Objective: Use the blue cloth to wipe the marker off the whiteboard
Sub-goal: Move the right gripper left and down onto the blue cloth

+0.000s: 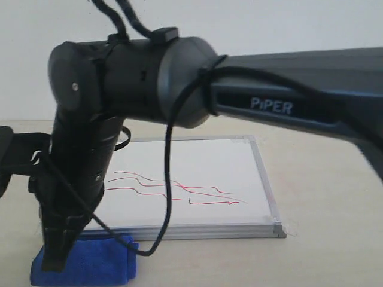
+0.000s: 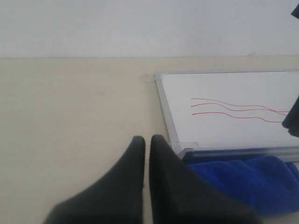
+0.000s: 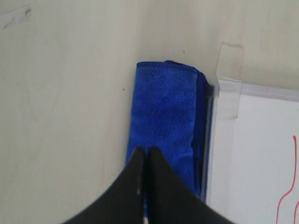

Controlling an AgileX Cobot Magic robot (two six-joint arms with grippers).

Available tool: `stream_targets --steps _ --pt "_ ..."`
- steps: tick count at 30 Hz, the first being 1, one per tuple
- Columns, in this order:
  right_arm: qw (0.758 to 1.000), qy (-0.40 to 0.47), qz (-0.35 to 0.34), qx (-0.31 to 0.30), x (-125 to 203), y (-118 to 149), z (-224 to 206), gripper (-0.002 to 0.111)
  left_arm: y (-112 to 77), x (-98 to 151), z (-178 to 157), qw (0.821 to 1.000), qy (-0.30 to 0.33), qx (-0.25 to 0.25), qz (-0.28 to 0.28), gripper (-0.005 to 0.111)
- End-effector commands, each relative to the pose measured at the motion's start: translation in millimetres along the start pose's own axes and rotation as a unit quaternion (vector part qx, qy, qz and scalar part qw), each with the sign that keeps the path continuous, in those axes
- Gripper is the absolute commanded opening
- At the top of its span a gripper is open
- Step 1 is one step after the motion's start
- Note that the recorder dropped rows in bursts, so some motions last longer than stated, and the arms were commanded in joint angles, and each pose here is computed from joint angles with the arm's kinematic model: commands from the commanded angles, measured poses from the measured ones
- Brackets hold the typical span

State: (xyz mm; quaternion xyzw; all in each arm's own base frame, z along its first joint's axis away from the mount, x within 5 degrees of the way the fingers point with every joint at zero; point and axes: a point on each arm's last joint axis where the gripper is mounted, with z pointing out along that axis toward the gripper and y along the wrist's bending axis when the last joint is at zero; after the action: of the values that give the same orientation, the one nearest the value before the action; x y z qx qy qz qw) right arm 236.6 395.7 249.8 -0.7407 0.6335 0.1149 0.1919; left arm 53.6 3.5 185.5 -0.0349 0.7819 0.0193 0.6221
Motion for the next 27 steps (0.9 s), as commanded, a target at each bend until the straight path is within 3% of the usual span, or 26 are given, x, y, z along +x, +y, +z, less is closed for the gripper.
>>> stream_targets --steps 1,6,9,27 --pt "1.000 0.014 0.017 0.021 -14.0 5.6 10.7 0.008 -0.7 0.6 0.5 1.000 0.000 0.006 -0.002 0.004" --pt "0.999 0.026 0.035 0.030 -14.8 8.1 23.3 0.047 -0.7 0.6 0.5 1.000 0.000 0.006 -0.002 0.004" --pt "0.998 0.034 0.038 0.026 -12.3 7.8 33.3 0.059 -0.7 0.6 0.5 1.000 0.000 0.006 -0.002 0.004" --pt "0.997 0.052 0.051 0.025 2.5 4.3 94.1 0.059 -0.7 0.6 0.5 1.000 0.000 0.006 -0.002 0.004"
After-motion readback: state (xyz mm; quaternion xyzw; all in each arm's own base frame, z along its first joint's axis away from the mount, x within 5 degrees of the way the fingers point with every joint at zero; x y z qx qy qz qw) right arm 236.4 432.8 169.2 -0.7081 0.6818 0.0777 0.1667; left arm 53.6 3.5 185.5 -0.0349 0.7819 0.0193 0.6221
